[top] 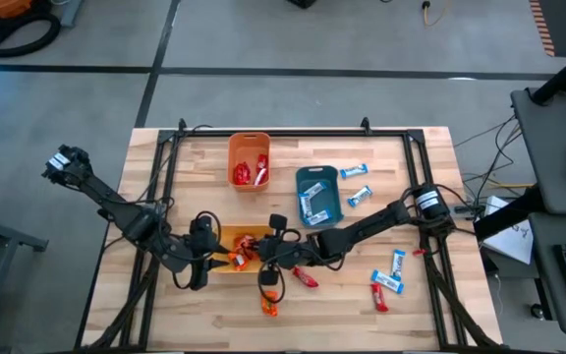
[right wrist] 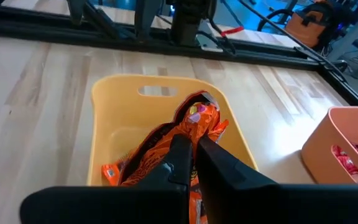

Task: Organize candy in baskets
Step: Put the orange chocolate into the yellow bin, then put the red chocolate into the orange bin

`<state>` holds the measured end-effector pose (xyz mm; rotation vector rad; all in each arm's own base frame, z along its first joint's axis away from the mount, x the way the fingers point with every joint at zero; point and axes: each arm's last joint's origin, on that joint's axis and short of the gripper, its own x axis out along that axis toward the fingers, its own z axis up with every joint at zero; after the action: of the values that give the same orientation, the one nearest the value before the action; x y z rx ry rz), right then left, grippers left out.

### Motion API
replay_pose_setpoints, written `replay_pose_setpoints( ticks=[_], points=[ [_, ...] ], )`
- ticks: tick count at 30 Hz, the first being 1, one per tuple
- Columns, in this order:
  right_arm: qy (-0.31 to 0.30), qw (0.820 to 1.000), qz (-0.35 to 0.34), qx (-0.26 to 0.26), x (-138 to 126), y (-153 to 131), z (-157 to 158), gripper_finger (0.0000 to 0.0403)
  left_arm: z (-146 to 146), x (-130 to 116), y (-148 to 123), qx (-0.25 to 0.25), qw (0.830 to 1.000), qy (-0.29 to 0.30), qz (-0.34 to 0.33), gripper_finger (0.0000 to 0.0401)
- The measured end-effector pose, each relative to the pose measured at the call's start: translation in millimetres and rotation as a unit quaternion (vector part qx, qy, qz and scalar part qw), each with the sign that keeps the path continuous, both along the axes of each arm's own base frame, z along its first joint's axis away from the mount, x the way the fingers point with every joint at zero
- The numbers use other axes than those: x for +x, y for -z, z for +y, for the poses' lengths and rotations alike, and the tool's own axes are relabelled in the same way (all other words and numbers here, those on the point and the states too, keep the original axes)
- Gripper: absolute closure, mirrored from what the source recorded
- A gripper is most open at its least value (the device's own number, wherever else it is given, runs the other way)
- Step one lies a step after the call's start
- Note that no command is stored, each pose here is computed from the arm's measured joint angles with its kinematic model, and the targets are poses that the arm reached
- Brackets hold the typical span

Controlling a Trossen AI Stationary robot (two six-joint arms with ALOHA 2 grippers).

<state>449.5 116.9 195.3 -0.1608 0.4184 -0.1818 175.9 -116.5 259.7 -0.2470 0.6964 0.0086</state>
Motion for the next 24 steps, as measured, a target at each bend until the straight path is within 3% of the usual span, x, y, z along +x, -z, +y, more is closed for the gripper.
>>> replay_pose_setpoints(
  ticks=[4,12,17,24],
  points=[
    [0.003,1.000,0.005,0.005,-0.8,0.3,-0.4,0.0367,0.2,-0.2,0.0,0.001,1.000,-0.001,0.001,0.0273],
    [0.009,1.000,0.006,0.009,-1.0,0.7,-1.2,0.0281,0.9,0.1,-0.4,0.009,1.000,-0.011,-0.005,0.0273],
    [0.002,1.000,0.010,0.012,-7.0,-12.4,-0.4,0.0240,1.1,0.2,-0.1,0.011,1.000,-0.014,-0.006,0.0273],
    [-0.052,0.987,0.094,0.117,-30.1,-30.9,3.3,0.0212,1.2,1.9,1.7,0.025,0.999,-0.029,-0.013,0.0273]
  ],
)
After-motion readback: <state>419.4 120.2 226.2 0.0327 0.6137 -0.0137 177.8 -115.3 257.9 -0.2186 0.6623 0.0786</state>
